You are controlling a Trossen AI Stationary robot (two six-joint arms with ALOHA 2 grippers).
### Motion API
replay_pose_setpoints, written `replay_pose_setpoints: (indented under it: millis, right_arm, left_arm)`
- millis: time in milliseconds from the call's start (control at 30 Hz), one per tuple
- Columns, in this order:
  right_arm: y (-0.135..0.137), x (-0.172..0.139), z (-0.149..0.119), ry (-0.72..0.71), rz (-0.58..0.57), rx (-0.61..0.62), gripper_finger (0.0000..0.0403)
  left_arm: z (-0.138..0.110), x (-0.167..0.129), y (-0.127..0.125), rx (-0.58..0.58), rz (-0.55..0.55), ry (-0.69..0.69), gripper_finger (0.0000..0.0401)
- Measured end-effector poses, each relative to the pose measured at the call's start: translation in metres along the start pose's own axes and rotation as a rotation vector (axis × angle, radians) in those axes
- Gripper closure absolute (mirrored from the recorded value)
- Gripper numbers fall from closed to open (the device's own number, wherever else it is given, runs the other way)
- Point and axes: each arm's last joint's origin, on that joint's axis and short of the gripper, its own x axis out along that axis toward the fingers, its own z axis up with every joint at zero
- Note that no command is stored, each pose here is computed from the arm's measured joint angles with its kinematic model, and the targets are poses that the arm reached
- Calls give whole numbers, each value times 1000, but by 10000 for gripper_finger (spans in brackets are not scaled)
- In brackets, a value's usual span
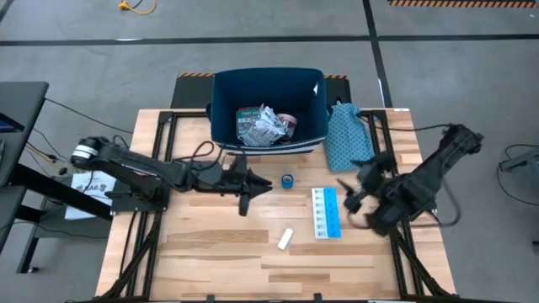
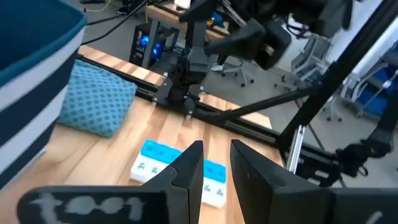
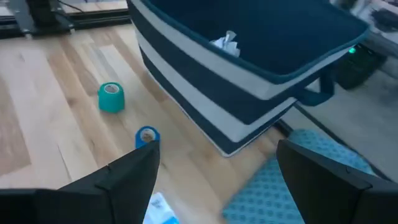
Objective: Pick & place medical supplies in basket/bin
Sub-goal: Put the pill organizer into the bin
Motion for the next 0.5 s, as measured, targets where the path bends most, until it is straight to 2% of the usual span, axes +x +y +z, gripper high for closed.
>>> replay_pose_setpoints:
  millis: [100,233,367,500]
  right_arm:
    - [-31,-7,-1,-21,58,-25,95]
    - [-59,-14,-3,-2,257,-17,105]
    - [-74,-11,-17,49,468,59,108]
    - [-77,-2,-39,112,621,154,108]
  left_arm:
    - [-4,15,-1,-25,3,-10,333]
    - [-4,38,-6,-42,9,-1,333]
    - [1,63,-15,-41,-13,9,333]
    - [9,81,-23,-18,2,58,333]
